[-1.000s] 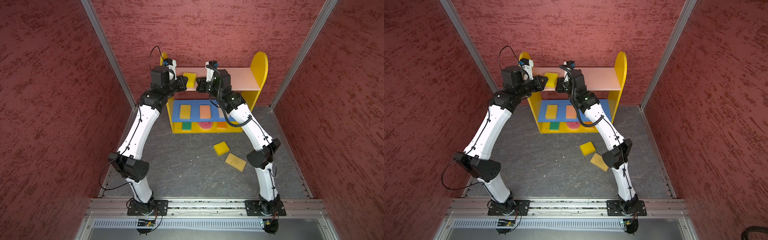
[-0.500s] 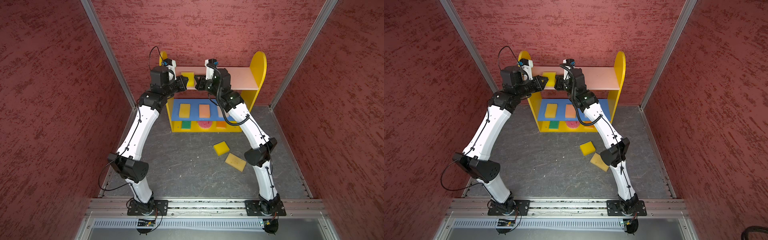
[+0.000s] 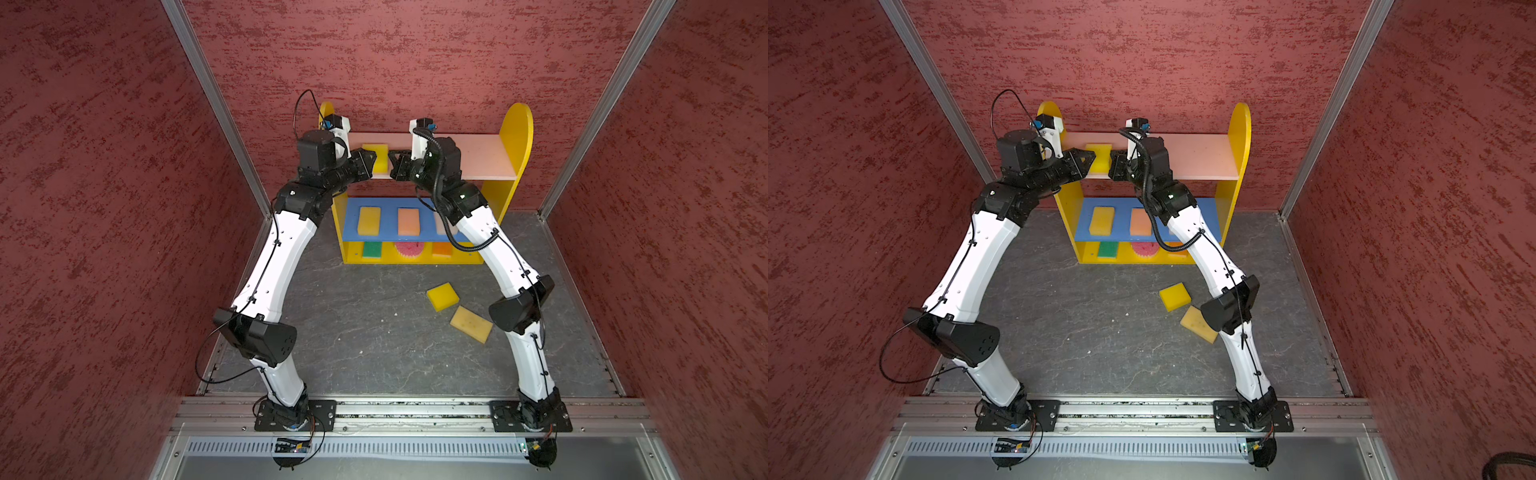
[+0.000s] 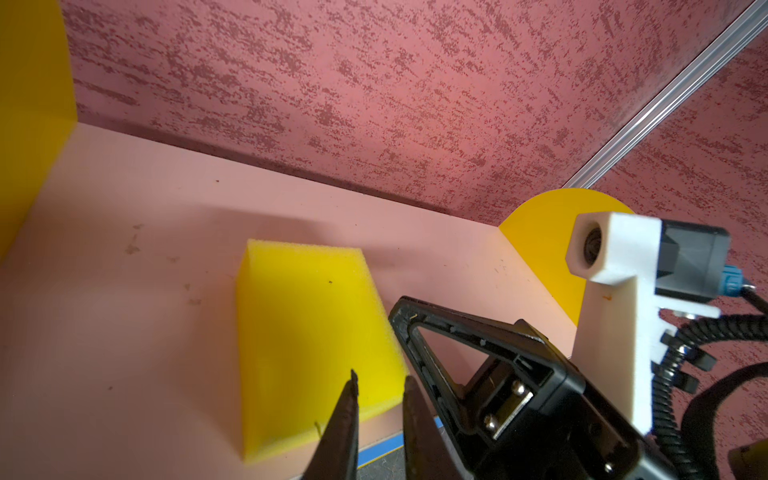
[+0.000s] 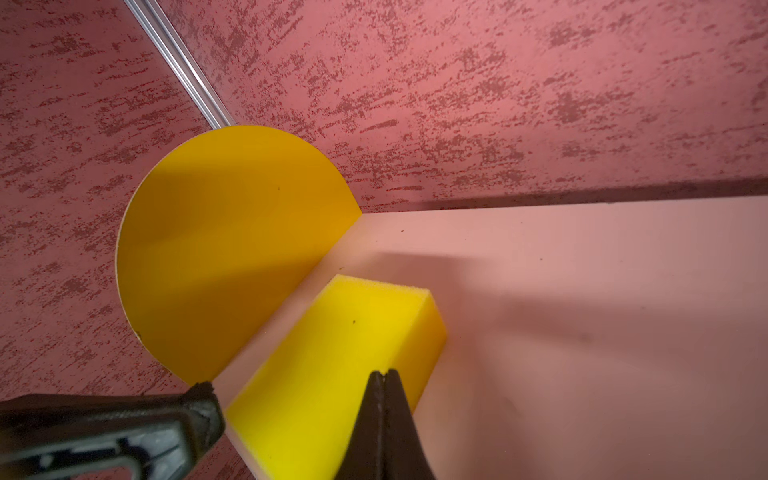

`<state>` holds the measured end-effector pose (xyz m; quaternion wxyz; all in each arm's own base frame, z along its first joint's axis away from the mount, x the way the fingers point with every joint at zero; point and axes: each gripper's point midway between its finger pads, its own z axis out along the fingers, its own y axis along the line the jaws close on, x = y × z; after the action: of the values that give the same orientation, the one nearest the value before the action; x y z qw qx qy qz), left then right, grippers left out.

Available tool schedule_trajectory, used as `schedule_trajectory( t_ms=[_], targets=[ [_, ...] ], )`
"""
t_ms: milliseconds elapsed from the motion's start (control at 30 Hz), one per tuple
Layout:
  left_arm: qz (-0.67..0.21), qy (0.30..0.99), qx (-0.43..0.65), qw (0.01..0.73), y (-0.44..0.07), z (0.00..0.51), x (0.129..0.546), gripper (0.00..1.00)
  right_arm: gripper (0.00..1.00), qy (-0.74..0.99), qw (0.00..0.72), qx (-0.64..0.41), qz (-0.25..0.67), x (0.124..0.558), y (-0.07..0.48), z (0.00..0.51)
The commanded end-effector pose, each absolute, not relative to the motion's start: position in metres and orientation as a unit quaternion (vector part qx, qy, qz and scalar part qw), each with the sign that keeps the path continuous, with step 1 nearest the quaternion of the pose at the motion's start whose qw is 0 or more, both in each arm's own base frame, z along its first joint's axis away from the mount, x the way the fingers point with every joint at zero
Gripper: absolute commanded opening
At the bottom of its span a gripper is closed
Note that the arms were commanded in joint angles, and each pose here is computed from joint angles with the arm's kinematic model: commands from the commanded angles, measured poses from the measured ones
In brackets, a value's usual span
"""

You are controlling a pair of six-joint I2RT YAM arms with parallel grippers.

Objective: Place and organize the cleaning sponges onto the shelf

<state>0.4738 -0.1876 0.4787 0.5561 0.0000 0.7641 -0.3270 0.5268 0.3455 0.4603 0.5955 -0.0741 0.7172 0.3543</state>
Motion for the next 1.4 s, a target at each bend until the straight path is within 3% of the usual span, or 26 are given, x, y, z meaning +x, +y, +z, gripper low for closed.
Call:
schedule_trajectory(
  t_ms=[0,200,367,600,1367],
  targets=[
    [-0.328,0.746,0.009,0.58,-0.179,0.501,0.455,0.2,0.03,0.73,0.592,-0.061,0.337,0.536,0.334,0.446],
    [-0.348,0.74,0.015,0.575,-0.187,0.497,0.436,0.07,0.05,0.727,0.596,-0.059,0.334,0.53,0.328,0.45],
    [-0.357,0.743,0.018,0.566,-0.195,0.49,0.435,0.04,0.06,0.73,0.59,-0.058,0.34,0.529,0.329,0.447],
    [-0.362,0.759,0.019,0.542,-0.21,0.472,0.452,0.03,0.12,0.723,0.596,-0.06,0.343,0.524,0.326,0.457],
    [-0.355,0.772,0.009,0.527,-0.219,0.454,0.485,0.03,0.14,0.725,0.597,-0.059,0.337,0.526,0.318,0.453]
  ],
)
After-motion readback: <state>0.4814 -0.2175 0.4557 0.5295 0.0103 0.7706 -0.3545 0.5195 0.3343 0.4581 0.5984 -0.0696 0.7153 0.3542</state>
